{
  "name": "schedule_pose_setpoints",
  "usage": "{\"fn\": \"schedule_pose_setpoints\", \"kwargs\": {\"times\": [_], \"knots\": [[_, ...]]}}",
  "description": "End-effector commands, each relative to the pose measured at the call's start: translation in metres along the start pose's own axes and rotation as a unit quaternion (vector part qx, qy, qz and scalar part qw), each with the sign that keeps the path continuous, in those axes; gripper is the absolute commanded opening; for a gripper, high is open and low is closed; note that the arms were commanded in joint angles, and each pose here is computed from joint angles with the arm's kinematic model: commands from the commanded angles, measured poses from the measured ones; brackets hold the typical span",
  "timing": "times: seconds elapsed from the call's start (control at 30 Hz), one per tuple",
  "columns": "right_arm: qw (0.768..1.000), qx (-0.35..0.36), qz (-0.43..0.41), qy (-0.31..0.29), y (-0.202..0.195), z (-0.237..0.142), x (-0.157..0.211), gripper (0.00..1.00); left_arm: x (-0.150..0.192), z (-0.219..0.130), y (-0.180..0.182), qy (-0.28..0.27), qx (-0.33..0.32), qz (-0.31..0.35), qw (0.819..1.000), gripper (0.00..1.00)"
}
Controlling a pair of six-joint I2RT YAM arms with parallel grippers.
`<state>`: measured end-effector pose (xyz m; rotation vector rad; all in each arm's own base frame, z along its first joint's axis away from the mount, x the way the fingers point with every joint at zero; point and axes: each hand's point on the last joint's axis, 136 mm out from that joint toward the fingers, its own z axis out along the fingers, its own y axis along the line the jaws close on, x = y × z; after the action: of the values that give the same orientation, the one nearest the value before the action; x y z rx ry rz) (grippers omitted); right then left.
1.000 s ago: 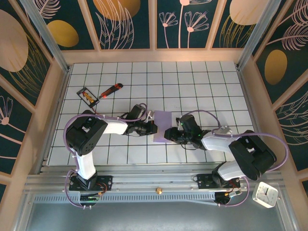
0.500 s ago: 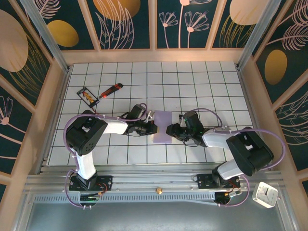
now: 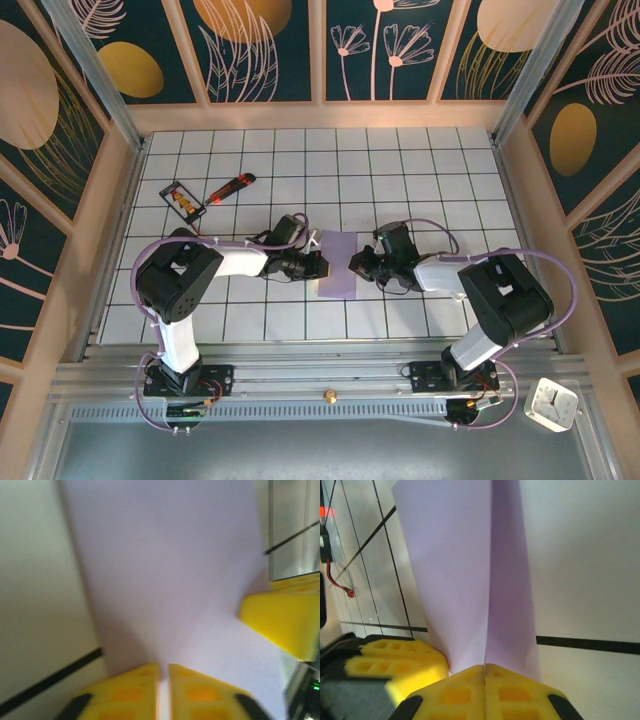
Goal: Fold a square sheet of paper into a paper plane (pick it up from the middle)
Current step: Fold the triangle a second time at the center of the table.
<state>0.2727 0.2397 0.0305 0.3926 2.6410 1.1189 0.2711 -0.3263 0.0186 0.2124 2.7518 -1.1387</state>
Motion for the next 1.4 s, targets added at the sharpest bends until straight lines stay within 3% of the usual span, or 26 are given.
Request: {"fn": "schedule_pose_setpoints", "kwargs": {"times": [0.0,0.17,0.37,0.47,0.7,0.97,1.37], "knots": [[0.999,0.001,0.042,-0.002,0.005,-0.002,-0.004,0.04,-0.005,-0.01,-0.003,-0.015,-0.019,0.034,0.999,0.3],[0.997,-0.014,0.08,0.003,0.019,-0.007,-0.004,0.0,-0.016,-0.045,-0.041,-0.111,0.004,0.134,0.985,0.46],[0.995,-0.01,0.101,0.013,0.026,-0.008,-0.004,0.0,0.013,-0.055,-0.069,-0.172,-0.03,0.286,0.942,0.64],[0.994,-0.013,0.108,0.024,0.027,-0.006,-0.001,0.0,0.028,-0.049,-0.075,-0.185,-0.057,0.353,0.915,0.7],[0.994,-0.009,0.107,0.025,0.026,-0.005,-0.002,0.0,0.036,-0.027,-0.071,-0.189,-0.126,0.425,0.876,0.75],[0.994,-0.006,0.106,0.025,0.022,-0.004,0.0,0.0,0.029,-0.004,-0.068,-0.172,-0.165,0.455,0.858,0.69],[0.994,-0.001,0.105,0.026,0.016,-0.003,0.002,0.0,0.027,-0.004,-0.074,-0.166,-0.164,0.448,0.863,0.29]]}}
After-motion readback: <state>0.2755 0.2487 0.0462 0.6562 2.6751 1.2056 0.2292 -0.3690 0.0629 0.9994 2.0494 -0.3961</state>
